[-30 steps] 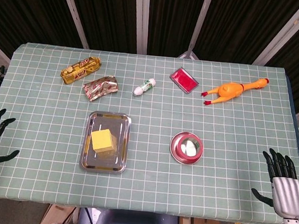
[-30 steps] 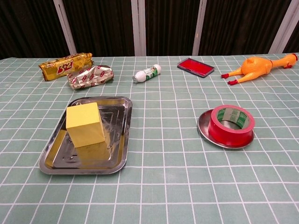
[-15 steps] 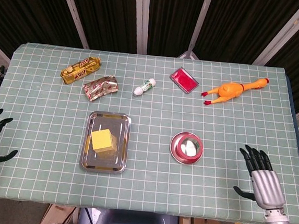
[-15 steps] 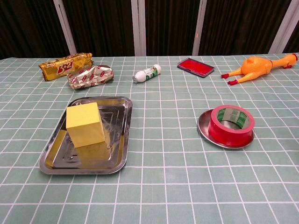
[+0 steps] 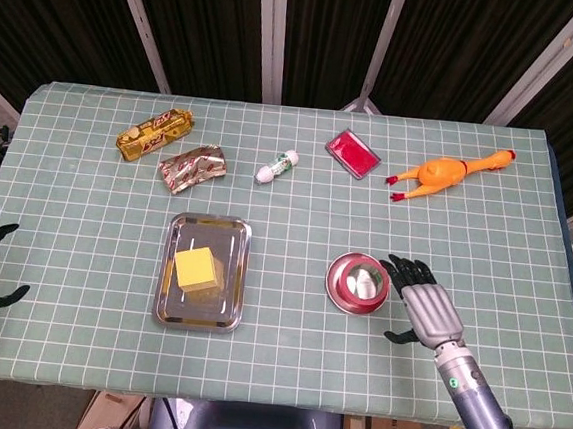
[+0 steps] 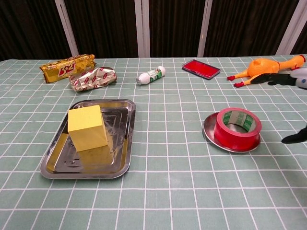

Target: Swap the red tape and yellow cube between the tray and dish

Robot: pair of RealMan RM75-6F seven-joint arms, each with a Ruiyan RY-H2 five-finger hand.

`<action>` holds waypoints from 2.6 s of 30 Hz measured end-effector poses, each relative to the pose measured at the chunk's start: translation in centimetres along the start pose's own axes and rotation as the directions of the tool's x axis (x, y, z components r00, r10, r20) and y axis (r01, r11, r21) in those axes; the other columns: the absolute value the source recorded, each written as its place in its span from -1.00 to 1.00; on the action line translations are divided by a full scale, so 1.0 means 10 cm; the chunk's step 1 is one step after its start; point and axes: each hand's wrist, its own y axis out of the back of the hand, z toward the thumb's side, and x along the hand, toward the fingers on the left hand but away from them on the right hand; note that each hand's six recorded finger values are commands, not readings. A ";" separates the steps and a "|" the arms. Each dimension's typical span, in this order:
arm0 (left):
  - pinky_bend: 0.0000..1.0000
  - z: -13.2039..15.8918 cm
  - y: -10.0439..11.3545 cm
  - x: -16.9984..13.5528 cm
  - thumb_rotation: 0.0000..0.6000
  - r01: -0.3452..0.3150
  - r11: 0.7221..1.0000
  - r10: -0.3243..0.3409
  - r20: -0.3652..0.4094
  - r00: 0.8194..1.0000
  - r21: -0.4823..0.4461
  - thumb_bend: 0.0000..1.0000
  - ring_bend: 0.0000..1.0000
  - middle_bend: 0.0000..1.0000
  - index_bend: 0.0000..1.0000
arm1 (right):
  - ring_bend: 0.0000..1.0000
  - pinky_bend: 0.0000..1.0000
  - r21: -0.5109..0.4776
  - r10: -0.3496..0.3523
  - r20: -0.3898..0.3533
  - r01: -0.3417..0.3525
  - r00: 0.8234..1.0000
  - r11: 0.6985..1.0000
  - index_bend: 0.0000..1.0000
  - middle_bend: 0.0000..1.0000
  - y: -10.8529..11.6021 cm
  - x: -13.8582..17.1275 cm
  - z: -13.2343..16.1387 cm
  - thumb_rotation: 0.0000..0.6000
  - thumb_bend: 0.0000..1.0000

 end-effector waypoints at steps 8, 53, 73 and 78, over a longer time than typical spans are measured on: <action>-0.99 -0.02 0.00 0.01 1.00 -0.004 1.000 0.004 -0.010 1.000 0.005 -0.93 -1.00 -1.00 -0.63 | -1.00 -1.00 0.025 0.071 0.011 -0.071 0.997 0.997 -1.00 -1.00 -0.12 -0.39 0.18 1.00 -0.95; -0.98 -0.02 0.00 0.01 1.00 -0.008 1.000 0.008 -0.039 0.999 0.009 -0.93 -1.00 -1.00 -0.63 | -0.15 -0.69 0.056 0.045 0.021 -0.047 0.999 0.997 -0.17 -0.34 -0.35 -0.83 0.16 1.00 -0.89; -0.98 -0.14 0.05 0.05 1.00 -0.025 1.000 0.025 -0.075 0.997 -0.002 -0.93 -1.00 -1.00 -0.63 | -0.14 -0.69 -0.047 -0.007 -0.077 0.004 0.997 0.999 -0.16 -0.34 -0.08 -1.18 0.98 1.00 -0.89; -0.98 -0.17 0.06 0.06 1.00 -0.024 1.000 0.023 -0.084 0.996 -0.010 -0.93 -1.00 -1.00 -0.63 | -0.14 -0.68 -0.047 0.003 -0.086 -0.007 0.996 0.999 -0.16 -0.34 -0.18 -1.39 1.26 1.00 -0.89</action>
